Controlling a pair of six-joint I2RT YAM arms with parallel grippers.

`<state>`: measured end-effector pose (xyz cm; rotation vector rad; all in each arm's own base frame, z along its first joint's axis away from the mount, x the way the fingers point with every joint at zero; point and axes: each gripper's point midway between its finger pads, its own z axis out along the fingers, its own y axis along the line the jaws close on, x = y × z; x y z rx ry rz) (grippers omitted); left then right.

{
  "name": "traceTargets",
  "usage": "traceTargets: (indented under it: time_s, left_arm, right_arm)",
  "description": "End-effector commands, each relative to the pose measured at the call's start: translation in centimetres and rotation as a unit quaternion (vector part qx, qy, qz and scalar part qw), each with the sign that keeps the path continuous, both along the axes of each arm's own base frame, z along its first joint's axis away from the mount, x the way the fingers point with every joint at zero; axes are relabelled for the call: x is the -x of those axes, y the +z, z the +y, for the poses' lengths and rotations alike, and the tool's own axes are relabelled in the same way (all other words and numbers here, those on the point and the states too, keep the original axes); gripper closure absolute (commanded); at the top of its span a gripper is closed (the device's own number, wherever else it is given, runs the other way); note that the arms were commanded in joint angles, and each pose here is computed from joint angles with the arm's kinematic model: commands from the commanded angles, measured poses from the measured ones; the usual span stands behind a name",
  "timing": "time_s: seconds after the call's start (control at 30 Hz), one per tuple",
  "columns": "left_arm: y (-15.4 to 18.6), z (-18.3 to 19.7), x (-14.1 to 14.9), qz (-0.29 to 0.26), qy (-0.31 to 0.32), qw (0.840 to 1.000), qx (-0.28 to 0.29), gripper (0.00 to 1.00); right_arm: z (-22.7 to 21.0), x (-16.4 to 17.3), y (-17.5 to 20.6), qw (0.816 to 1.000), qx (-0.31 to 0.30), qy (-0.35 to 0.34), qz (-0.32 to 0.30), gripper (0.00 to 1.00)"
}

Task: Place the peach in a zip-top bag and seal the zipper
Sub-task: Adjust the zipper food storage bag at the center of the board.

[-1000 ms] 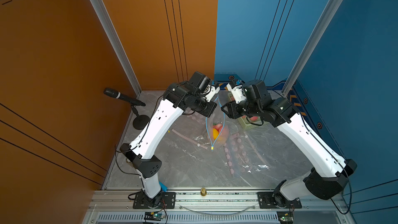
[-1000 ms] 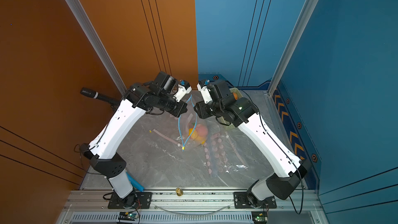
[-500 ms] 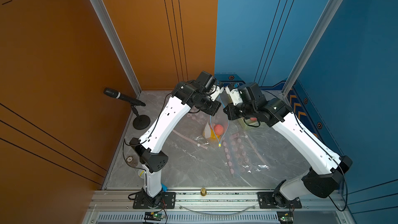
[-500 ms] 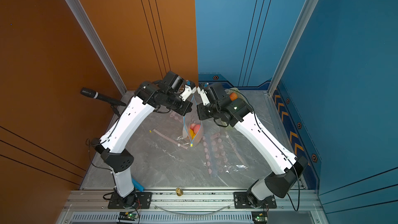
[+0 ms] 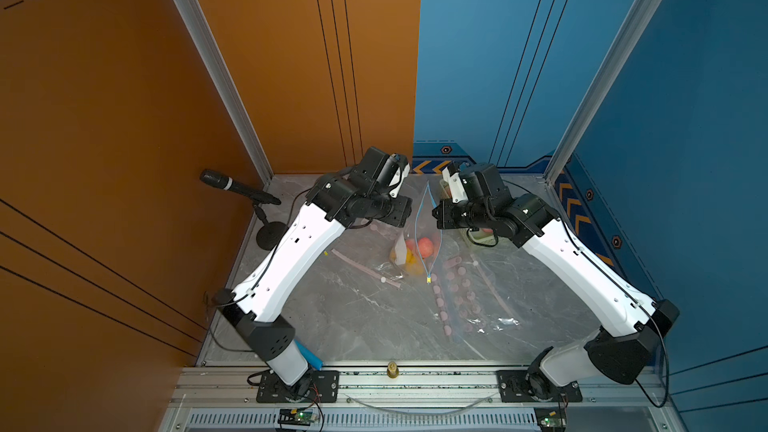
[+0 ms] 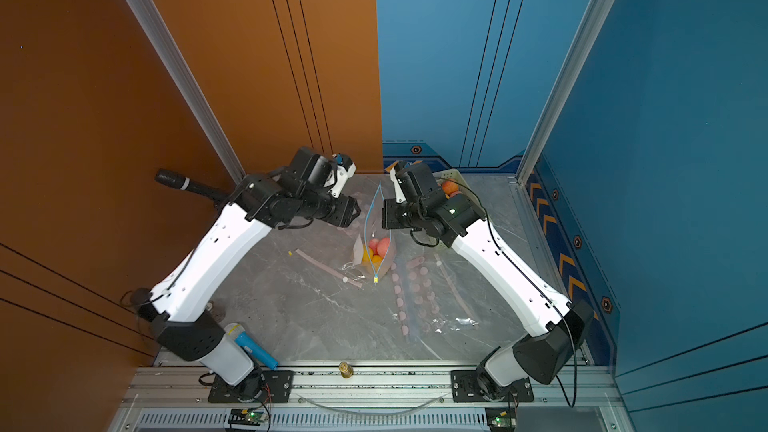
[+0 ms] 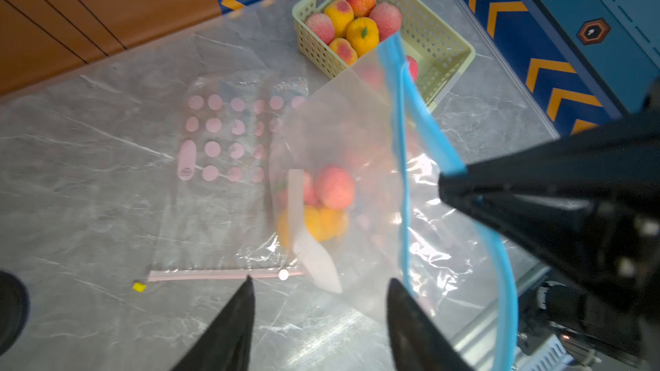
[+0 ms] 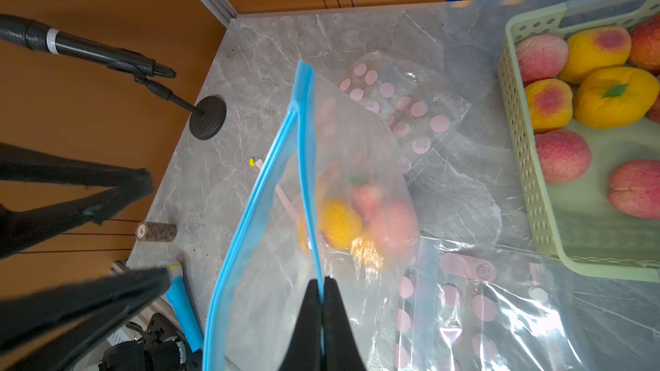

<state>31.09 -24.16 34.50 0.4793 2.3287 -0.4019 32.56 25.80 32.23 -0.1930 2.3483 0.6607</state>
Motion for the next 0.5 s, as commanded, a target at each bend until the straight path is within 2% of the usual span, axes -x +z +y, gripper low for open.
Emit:
traceTargets:
  time_s: [0.0, 0.03, 0.1, 0.17, 0.3, 0.47]
  left_arm:
    - [4.3, 1.2, 0.5, -0.122, 0.039, 0.984, 0.122, 0.15]
    - [4.2, 1.4, 1.0, -0.144, 0.037, 0.978, 0.148, 0.03]
    - [4.5, 2.6, 2.7, -0.19, 0.042, 0.96, 0.199, 0.02]
    - [4.3, 3.5, 4.0, -0.218, 0.048, 0.949, 0.223, 0.02]
    - [2.6, 3.2, 6.0, -0.247, 0.035, 0.942, 0.224, 0.02]
    - [-0.3, -1.2, 8.8, -0.316, -0.08, 0.926, 0.189, 0.01]
  right_arm:
    - [-1.0, -0.7, 1.8, 0.998, -0.047, -0.05, -0.011, 1.0]
    - [-1.2, -1.0, 2.0, 0.997, -0.055, -0.058, -0.011, 1.0]
    - [-1.3, -1.3, 2.2, 0.995, -0.071, -0.07, -0.01, 1.0]
    - [-1.4, -1.6, 2.2, 0.993, -0.082, -0.079, -0.008, 1.0]
    - [-1.3, -2.1, 2.3, 0.991, -0.093, -0.093, -0.006, 1.0]
    - [-1.2, -2.5, 2.1, 0.989, -0.101, -0.106, -0.002, 1.0]
